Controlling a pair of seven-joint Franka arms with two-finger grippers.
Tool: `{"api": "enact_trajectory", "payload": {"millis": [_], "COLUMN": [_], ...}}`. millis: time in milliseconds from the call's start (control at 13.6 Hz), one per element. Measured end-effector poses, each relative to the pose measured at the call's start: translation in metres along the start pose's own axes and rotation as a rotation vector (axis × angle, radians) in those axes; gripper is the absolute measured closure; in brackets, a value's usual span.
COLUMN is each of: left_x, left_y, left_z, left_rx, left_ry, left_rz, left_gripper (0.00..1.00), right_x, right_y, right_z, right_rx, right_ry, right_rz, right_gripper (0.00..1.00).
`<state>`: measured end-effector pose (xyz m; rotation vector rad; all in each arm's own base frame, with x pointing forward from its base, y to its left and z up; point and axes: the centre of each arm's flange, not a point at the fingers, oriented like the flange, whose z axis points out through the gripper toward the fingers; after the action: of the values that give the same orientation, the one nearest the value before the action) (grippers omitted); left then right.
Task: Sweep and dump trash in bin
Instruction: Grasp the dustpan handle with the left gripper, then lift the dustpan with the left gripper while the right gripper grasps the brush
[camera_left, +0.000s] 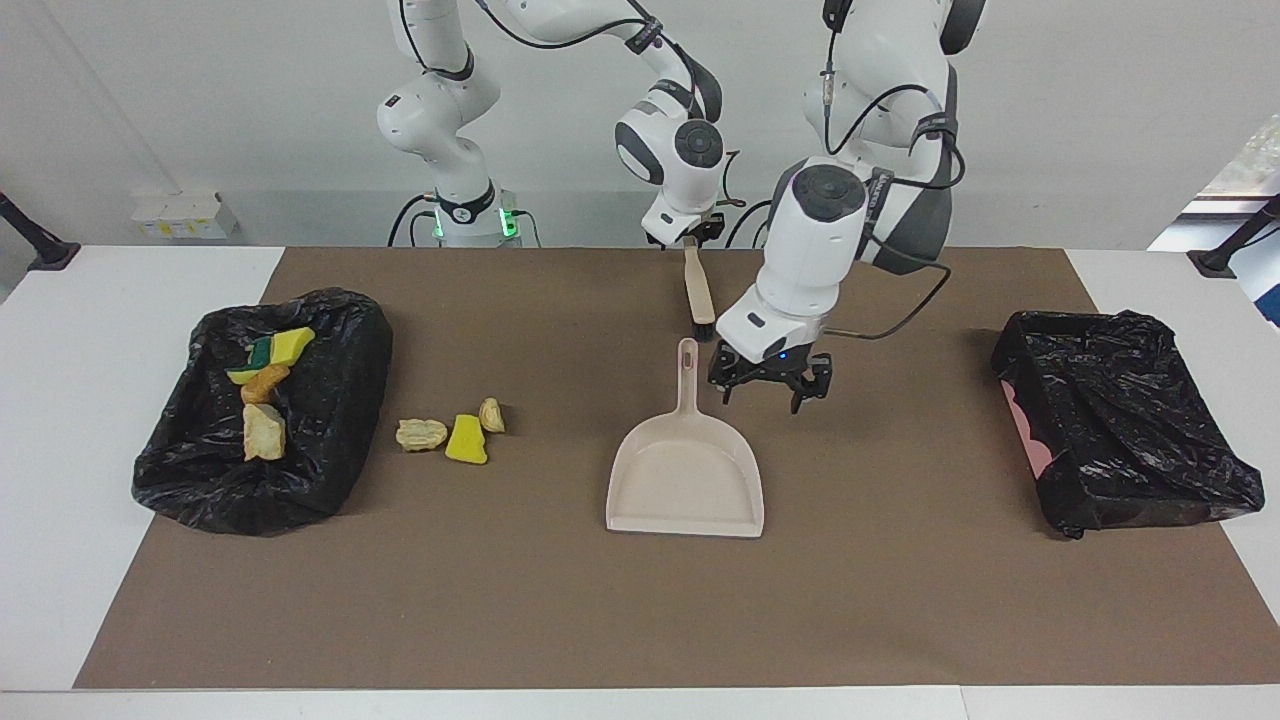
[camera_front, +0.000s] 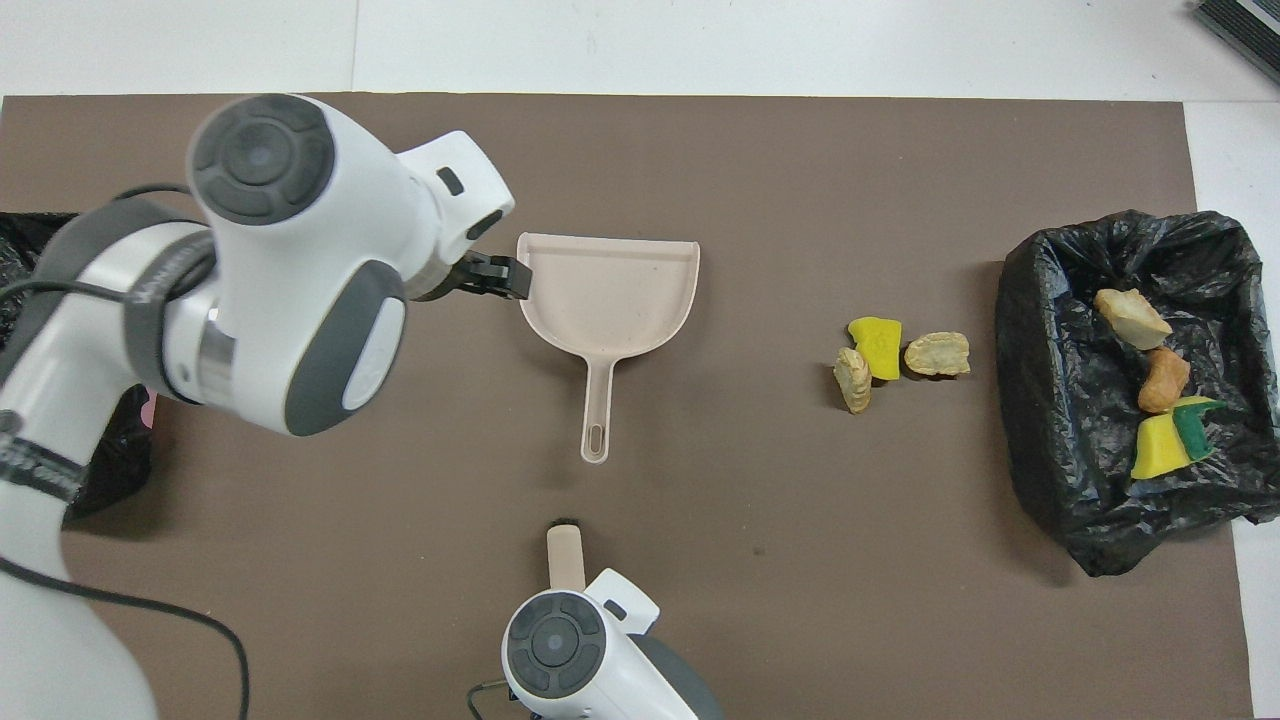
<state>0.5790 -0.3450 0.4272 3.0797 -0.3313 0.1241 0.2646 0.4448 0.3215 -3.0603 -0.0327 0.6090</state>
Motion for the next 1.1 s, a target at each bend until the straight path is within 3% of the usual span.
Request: {"api": "enact_trajectory", "payload": {"millis": [147,513,733,880,1100], "left_x": [-0.018,-0.051,-0.069,-0.075,-0.077], "left_y": [0.021,0.044,0.047,0.048,0.048], "left_z": [0.026,0.053,0.056,0.055,0.053], "left_rx": [0.001,0.004,0.004,0.005,-0.012], "left_ry": [-0.013,-0.029,-0.034,-0.037,-0.042], "left_rz": [0.017,0.031,0.040,0.041,0.025], "left_gripper": [0.00,0.00,0.04,0.15,0.20], "right_x": [-0.001,0.000,0.008,0.028,0.059], "right_y": [-0.001,-0.003,0.000,0.014,0.055], "right_z": [-0.001,-0.003,-0.012,-0.027,-0.052], "right_rx": [0.003,0.018,0.034,0.062,0.074], "right_ry": [0.002,0.015,0.022,0.030,0.002], "right_rz": [0.006,0.012,0.029,0.075,0.162], "right_gripper": [0.42,0.74,0.74,0.74,0.74]}}
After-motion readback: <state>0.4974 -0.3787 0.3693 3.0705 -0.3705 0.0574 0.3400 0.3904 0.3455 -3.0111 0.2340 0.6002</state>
